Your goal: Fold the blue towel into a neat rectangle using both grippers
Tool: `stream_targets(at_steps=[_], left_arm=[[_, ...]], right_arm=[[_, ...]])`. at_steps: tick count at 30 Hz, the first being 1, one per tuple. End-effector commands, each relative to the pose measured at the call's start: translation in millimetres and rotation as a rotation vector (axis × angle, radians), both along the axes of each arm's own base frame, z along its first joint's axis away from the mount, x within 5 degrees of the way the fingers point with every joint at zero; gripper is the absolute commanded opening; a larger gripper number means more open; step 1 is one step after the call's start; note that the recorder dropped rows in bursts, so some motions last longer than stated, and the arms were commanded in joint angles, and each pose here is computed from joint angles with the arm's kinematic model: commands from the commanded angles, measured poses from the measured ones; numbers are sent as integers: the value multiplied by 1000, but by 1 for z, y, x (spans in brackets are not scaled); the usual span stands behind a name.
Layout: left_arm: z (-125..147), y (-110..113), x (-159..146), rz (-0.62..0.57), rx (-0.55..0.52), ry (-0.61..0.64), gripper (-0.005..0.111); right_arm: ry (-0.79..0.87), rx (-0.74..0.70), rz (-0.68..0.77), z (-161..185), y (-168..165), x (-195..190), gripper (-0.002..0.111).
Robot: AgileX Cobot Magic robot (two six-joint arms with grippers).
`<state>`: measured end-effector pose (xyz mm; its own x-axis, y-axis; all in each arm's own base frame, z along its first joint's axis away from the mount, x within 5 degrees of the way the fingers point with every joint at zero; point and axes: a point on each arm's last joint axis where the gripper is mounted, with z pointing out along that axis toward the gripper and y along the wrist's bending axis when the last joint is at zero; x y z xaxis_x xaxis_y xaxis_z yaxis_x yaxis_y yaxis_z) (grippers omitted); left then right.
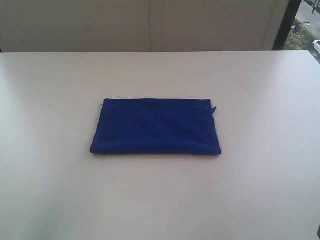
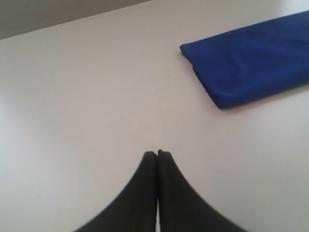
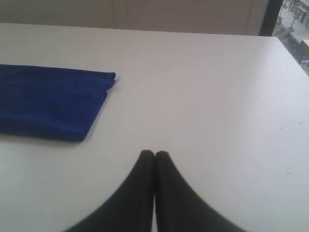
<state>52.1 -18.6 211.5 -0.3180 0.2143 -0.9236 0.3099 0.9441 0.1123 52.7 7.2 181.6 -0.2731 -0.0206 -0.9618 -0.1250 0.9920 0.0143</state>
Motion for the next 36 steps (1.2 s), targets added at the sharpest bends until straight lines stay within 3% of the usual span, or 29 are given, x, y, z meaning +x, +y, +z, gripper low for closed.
stream_targets(at_steps=[1,7,20,28,36], left_arm=[[-27,2,-5,8,16,-21,0],[-48,2,-4,11,26,19,0],[-50,2,-5,8,24,44,0],[-51,5,-5,90,-77,75,0],[-51,5,-5,96,-89,78,0]], right_arm=[[-16,-12,4,0,0,0,0],[-16,-12,4,0,0,0,0],[-16,-12,4,0,0,0,0],[-16,-12,4,0,0,0,0],[-16,-12,4,0,0,0,0]])
